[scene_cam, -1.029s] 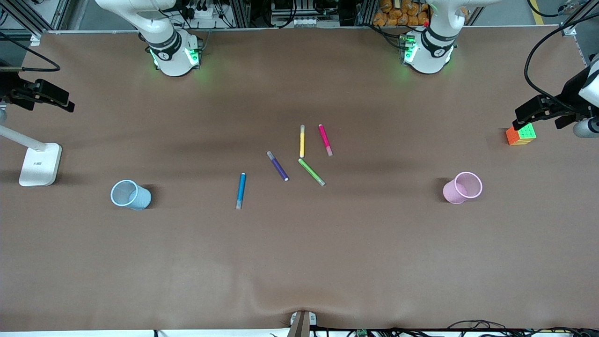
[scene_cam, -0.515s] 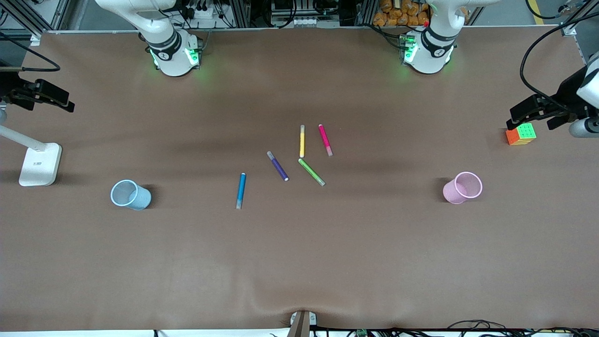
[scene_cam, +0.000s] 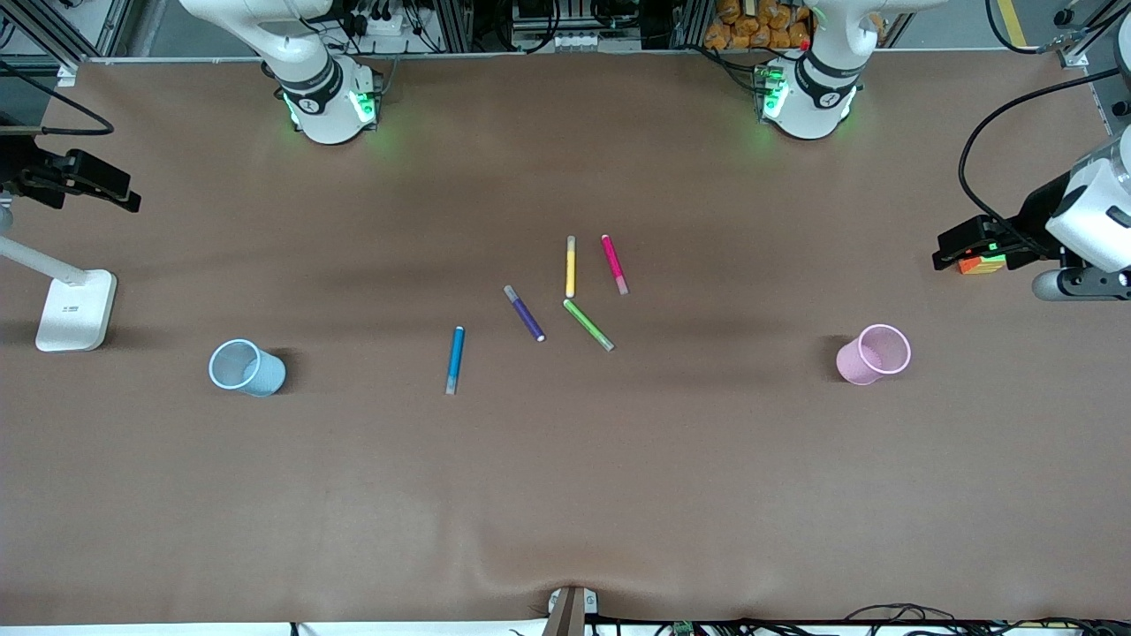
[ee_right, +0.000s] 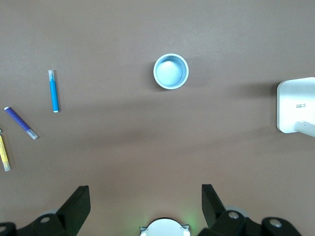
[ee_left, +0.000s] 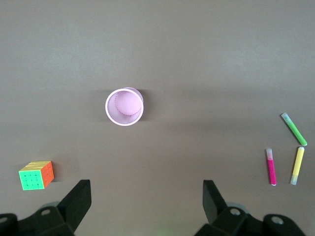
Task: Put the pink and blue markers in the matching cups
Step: 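Move the left gripper over the pink cup toward the markers, then lower the left gripper and grasp the pink marker, then carry the pink marker toward the pink cup while the right gripper reaches the blue marker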
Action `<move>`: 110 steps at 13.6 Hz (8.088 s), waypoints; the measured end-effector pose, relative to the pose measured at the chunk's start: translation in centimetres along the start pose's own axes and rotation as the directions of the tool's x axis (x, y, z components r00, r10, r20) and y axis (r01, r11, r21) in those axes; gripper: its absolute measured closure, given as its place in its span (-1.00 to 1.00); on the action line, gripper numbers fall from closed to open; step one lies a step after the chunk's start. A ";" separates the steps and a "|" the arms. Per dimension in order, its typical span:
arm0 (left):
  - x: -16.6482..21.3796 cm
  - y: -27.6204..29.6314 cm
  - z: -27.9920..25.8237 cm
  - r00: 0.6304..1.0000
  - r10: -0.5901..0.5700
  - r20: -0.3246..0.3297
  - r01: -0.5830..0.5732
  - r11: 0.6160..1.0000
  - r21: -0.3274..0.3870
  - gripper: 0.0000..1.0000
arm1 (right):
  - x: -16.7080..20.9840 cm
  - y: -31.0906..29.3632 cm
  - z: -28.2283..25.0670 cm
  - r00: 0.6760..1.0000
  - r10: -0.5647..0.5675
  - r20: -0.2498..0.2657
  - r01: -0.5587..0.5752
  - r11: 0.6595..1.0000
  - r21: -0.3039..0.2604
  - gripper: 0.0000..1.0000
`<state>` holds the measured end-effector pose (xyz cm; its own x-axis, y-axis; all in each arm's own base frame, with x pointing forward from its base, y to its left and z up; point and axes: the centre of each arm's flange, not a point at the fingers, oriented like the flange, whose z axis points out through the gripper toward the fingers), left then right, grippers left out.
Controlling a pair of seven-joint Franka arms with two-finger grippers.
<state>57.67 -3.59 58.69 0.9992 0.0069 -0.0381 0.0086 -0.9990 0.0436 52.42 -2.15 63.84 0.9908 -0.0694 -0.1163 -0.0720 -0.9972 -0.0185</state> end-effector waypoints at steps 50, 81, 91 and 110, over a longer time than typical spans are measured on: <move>-11.0 34.8 36.8 0.932 -0.334 0.140 0.318 0.940 0.127 -0.77 | 0.8 3.4 0.8 0.999 0.045 -0.012 -0.045 0.999 0.005 -1.00; -10.1 37.6 39.4 0.927 -0.358 0.112 0.349 0.932 0.097 0.66 | 1.4 2.8 0.7 0.999 0.033 -0.042 -0.033 0.999 0.004 -1.00; -4.5 30.1 30.8 0.930 -0.366 0.041 0.351 0.914 0.202 0.66 | 1.5 2.8 0.7 0.998 0.033 -0.044 -0.033 0.999 0.004 -1.00; 7.4 6.4 19.4 0.937 -0.324 -0.134 0.350 0.878 0.325 0.66 | 8.1 -9.9 14.7 0.985 -0.172 -0.009 0.171 0.985 -0.029 -1.00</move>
<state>64.44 -10.78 39.35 0.9382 0.3356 0.0841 0.3450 -0.8894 -0.2998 59.46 7.56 48.51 0.9895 0.1025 -0.1022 0.1021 -0.9947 -0.0090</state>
